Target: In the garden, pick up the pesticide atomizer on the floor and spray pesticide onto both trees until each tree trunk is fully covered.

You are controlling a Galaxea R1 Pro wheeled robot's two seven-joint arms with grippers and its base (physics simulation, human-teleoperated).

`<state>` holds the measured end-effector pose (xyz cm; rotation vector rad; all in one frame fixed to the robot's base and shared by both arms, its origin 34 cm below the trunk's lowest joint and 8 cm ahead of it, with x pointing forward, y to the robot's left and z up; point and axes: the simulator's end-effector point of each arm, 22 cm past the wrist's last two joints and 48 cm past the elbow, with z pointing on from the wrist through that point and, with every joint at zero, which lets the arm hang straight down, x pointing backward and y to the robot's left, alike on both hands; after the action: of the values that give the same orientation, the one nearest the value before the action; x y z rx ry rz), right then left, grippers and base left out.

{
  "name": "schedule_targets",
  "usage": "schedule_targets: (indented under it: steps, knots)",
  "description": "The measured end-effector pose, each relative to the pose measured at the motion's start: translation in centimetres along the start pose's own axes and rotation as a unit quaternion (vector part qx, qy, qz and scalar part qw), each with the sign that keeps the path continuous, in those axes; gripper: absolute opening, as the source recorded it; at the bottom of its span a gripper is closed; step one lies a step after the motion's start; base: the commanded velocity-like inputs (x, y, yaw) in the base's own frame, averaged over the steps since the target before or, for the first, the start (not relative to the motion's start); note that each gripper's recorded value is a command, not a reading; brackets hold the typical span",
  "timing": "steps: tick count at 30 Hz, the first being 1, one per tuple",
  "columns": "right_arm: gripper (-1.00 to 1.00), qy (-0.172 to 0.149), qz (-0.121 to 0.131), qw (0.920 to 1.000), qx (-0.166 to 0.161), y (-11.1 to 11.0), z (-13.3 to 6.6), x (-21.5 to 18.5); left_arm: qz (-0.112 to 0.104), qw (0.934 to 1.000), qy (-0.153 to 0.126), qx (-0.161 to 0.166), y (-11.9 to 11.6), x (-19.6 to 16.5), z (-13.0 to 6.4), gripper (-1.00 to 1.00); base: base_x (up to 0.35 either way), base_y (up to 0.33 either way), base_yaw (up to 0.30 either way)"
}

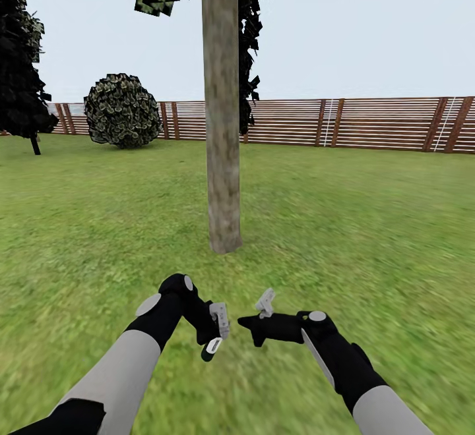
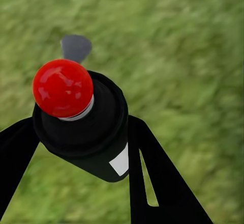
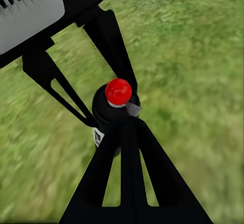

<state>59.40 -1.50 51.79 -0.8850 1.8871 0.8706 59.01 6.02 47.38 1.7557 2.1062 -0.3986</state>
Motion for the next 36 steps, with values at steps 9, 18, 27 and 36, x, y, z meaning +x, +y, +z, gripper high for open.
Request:
schedule_targets:
  steps: [9, 18, 27, 36]
  knots:
    - [-1.0, 0.002, -0.002, 1.0, -0.002, 0.2, 0.1, 0.1, 0.0, 1.0, -0.005, 0.002, -0.1, -0.2, 0.0, -1.0, 0.0, 0.0, 0.0]
    - [-1.0, 0.002, -0.002, 1.0, -0.002, 0.2, 0.1, 0.1, -0.007, 0.9998, -0.006, 0.019, -1.0, 0.0, 0.8, -1.0, 0.0, 0.0, 0.0]
    - [-1.0, 0.003, -0.002, 1.0, -0.002, 0.2, 0.1, 0.1, -0.008, 0.9996, -0.005, 0.026, -1.4, 0.2, 1.1, -1.0, 0.0, 0.0, 0.0]
    - [-1.0, 0.003, -0.002, 1.0, -0.003, 0.2, 0.1, 0.1, -0.019, 0.9977, -0.053, 0.039, -1.9, -2.1, 1.0, -1.0, 0.0, 0.0, 0.0]
